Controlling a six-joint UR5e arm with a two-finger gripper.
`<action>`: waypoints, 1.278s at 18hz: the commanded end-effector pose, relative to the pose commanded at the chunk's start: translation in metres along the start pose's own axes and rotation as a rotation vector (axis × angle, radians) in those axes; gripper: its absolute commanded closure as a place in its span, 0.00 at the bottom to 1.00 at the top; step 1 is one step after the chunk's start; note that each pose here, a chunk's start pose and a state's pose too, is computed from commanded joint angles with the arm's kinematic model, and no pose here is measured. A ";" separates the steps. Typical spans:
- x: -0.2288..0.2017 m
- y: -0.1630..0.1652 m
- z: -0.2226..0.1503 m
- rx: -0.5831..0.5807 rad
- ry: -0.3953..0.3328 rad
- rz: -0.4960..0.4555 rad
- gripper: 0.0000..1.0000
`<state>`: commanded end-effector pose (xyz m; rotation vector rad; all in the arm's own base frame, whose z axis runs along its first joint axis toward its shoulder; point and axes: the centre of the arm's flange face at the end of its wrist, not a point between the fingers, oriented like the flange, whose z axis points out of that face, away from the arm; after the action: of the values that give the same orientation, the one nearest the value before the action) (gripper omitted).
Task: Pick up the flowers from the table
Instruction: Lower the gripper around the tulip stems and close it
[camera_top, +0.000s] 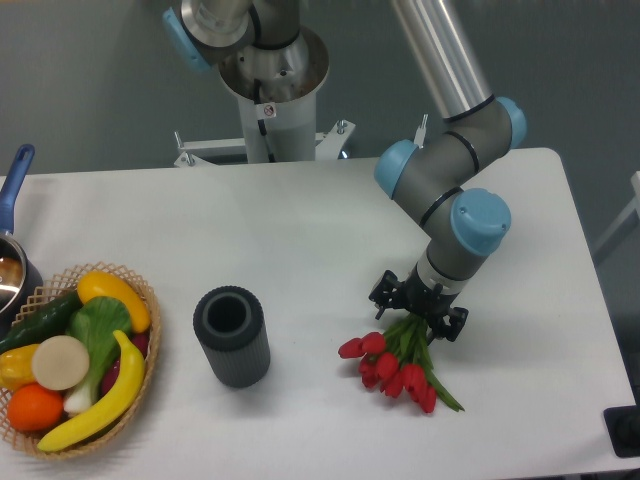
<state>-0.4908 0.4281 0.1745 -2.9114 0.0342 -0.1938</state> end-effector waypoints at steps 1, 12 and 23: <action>0.000 -0.001 -0.002 0.003 -0.002 0.001 0.31; 0.003 -0.004 -0.006 0.055 0.017 0.005 0.56; 0.004 -0.007 -0.059 0.126 -0.046 0.006 0.62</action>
<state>-0.4948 0.4218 0.2336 -2.7885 0.0222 -0.1235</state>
